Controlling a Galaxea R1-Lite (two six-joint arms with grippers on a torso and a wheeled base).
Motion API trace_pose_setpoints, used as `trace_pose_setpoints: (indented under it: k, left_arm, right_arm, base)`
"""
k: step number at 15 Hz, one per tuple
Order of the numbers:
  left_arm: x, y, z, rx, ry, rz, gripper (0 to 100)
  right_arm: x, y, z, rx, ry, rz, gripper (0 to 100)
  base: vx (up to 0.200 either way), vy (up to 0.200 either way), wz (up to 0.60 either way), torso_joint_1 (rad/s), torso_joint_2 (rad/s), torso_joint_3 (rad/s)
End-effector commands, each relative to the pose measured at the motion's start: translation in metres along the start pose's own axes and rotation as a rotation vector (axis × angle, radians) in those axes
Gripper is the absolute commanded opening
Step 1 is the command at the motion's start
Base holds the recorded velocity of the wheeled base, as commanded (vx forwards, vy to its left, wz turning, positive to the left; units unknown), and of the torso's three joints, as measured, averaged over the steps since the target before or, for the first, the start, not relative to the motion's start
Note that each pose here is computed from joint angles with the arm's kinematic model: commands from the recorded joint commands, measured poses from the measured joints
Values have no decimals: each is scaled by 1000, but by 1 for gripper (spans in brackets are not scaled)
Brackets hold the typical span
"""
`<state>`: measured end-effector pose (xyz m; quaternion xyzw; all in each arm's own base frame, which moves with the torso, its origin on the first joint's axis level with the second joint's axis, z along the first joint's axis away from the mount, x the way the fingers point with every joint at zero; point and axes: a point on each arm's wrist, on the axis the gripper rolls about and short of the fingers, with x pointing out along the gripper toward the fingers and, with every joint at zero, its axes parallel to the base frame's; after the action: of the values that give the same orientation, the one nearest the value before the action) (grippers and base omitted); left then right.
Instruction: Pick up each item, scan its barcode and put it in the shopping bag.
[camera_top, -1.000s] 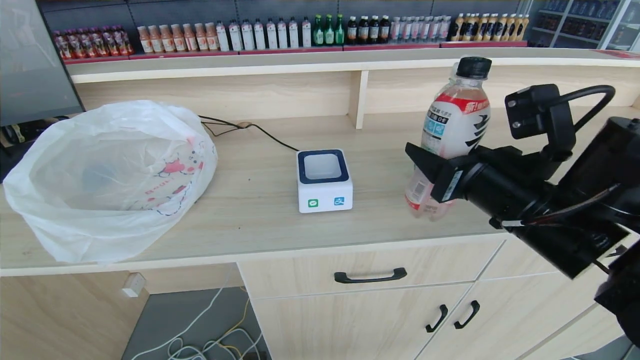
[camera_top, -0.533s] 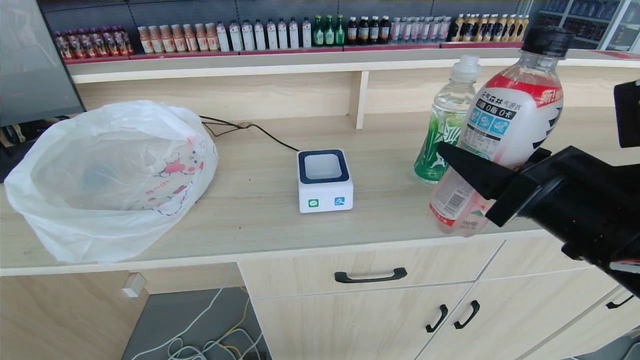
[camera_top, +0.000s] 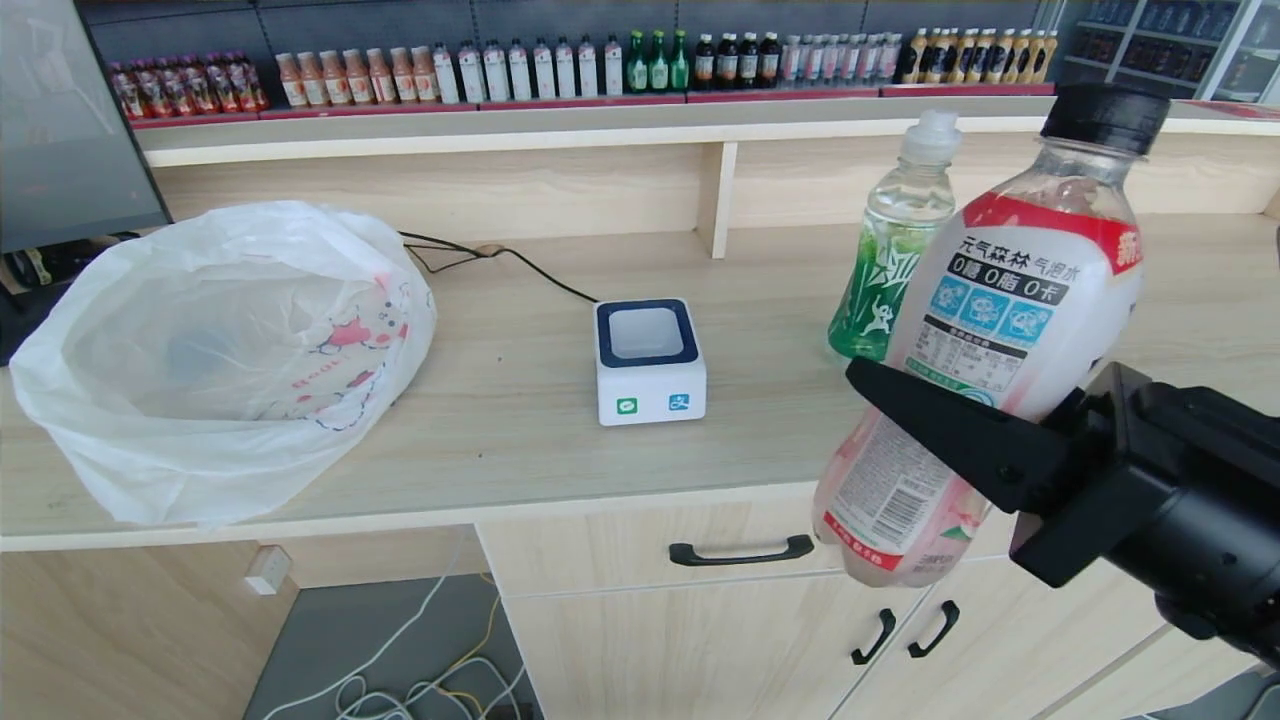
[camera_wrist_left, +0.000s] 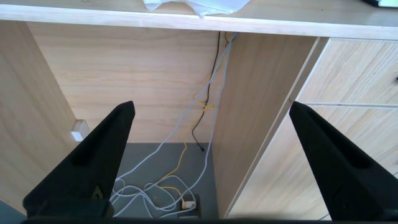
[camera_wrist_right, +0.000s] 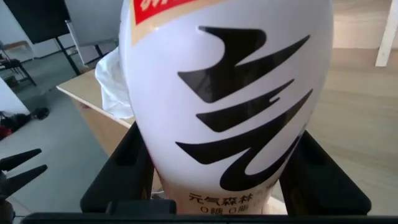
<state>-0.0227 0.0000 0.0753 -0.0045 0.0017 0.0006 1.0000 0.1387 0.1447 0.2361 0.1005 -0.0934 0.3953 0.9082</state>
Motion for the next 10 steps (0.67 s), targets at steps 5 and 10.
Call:
trace_pose_setpoints:
  k: [5,10]
  left_arm:
    - [0,0,0,0,0,0,100]
    - [0,0,0,0,0,0,100]
  right_arm:
    - [8,2,-13,80,67,111,0]
    - [54,14,-31,318,12,204,0]
  base:
    - [0,0,0,0,0,0]
    - [0,0,0,0,0,0]
